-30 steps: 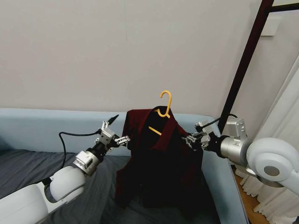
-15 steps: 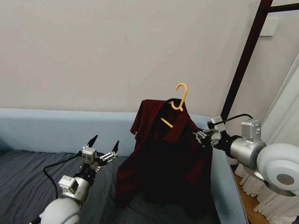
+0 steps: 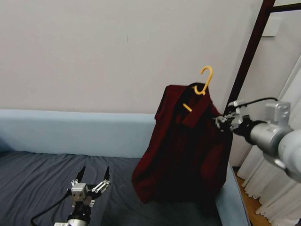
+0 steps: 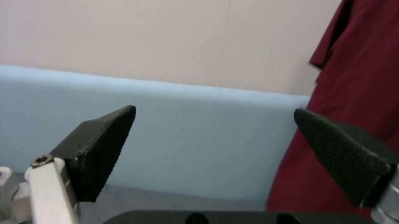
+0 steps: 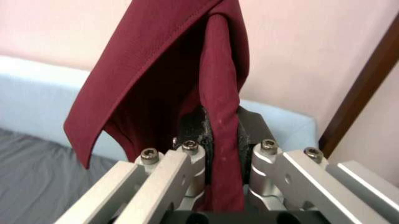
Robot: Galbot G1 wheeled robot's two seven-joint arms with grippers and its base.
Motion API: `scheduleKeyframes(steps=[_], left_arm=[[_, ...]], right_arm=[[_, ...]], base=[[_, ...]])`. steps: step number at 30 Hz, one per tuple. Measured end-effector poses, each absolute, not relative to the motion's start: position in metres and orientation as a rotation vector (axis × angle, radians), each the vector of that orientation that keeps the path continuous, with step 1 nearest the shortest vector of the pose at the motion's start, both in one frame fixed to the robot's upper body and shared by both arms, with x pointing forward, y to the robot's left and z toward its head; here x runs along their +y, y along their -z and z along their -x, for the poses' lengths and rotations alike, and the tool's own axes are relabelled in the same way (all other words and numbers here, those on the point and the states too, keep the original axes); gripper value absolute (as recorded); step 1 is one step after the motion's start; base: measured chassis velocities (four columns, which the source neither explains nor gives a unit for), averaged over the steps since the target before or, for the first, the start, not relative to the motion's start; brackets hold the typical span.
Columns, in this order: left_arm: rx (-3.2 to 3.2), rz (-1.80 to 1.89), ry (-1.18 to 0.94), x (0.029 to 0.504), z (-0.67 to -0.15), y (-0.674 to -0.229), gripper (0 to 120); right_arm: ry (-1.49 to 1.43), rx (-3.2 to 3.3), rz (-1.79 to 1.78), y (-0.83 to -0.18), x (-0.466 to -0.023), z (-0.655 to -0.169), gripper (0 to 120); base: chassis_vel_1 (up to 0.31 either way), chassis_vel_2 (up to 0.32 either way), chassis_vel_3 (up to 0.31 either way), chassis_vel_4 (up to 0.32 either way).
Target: Pick up the clothes from the sofa and hang them on the clothes hanger.
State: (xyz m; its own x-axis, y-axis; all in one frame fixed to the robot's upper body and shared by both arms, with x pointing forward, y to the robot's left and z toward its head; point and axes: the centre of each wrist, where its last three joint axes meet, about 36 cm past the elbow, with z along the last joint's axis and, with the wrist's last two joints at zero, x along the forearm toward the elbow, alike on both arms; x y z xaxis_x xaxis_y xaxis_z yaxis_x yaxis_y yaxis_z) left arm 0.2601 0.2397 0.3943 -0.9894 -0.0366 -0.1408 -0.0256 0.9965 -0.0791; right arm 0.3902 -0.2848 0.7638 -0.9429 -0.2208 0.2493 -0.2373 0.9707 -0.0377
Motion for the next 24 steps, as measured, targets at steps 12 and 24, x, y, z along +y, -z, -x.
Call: scheduleKeyframes(steps=[12,24], left_arm=[[3.008,0.144,-0.011,0.212,-0.218,-0.361,100],[3.011,0.121,-0.011,0.201,-0.202,-0.362,100]], right_arm=[[-0.142,-2.881,-0.086,-0.793,-0.301,-0.387,7],[-0.267,-2.914,0.321,-0.809,-0.344,-0.405,7]], base=[[0.0,0.0,0.0,0.0],[0.0,0.0,0.0,0.0]])
